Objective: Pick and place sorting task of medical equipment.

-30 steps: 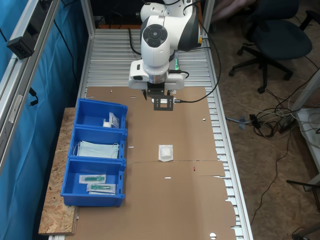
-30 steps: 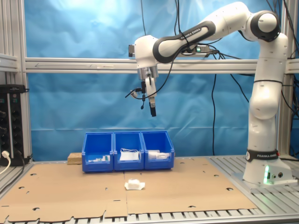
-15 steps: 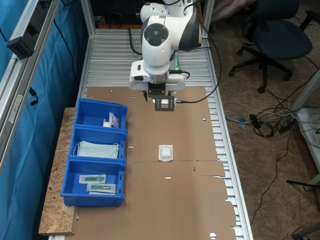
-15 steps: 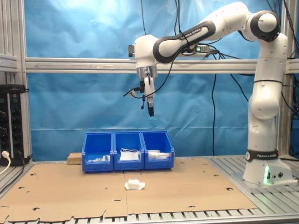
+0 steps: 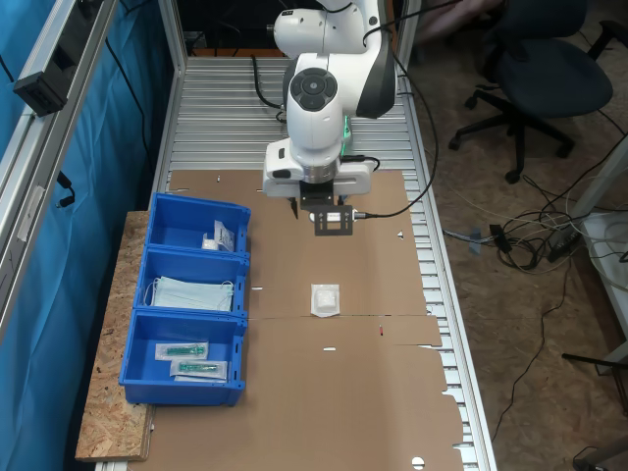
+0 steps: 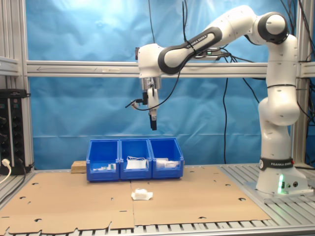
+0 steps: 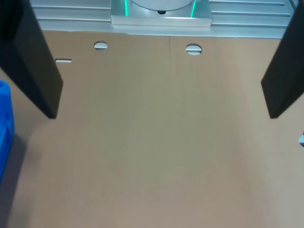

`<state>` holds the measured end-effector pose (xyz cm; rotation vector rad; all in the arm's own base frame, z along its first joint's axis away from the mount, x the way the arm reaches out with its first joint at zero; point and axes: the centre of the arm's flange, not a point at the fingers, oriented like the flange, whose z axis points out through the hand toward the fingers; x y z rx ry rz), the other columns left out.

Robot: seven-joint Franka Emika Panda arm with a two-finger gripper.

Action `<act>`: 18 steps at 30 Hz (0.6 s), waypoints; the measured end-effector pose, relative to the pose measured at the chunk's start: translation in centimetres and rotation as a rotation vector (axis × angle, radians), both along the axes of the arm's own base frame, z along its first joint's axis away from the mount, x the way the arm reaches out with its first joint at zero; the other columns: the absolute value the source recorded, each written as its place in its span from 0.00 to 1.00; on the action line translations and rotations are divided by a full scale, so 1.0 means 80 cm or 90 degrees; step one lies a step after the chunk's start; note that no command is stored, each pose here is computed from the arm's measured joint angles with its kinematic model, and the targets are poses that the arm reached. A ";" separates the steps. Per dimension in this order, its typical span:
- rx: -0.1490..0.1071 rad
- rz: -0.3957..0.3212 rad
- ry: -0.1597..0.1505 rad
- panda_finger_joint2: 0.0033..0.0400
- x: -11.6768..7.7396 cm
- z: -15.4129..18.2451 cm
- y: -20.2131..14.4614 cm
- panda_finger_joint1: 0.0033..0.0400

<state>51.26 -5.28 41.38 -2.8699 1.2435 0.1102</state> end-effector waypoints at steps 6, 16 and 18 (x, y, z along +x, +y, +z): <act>-0.001 0.003 -0.018 1.00 0.013 -0.021 0.003 1.00; -0.008 0.004 -0.046 1.00 0.009 -0.074 0.007 1.00; -0.007 0.002 -0.048 1.00 0.005 -0.086 0.007 1.00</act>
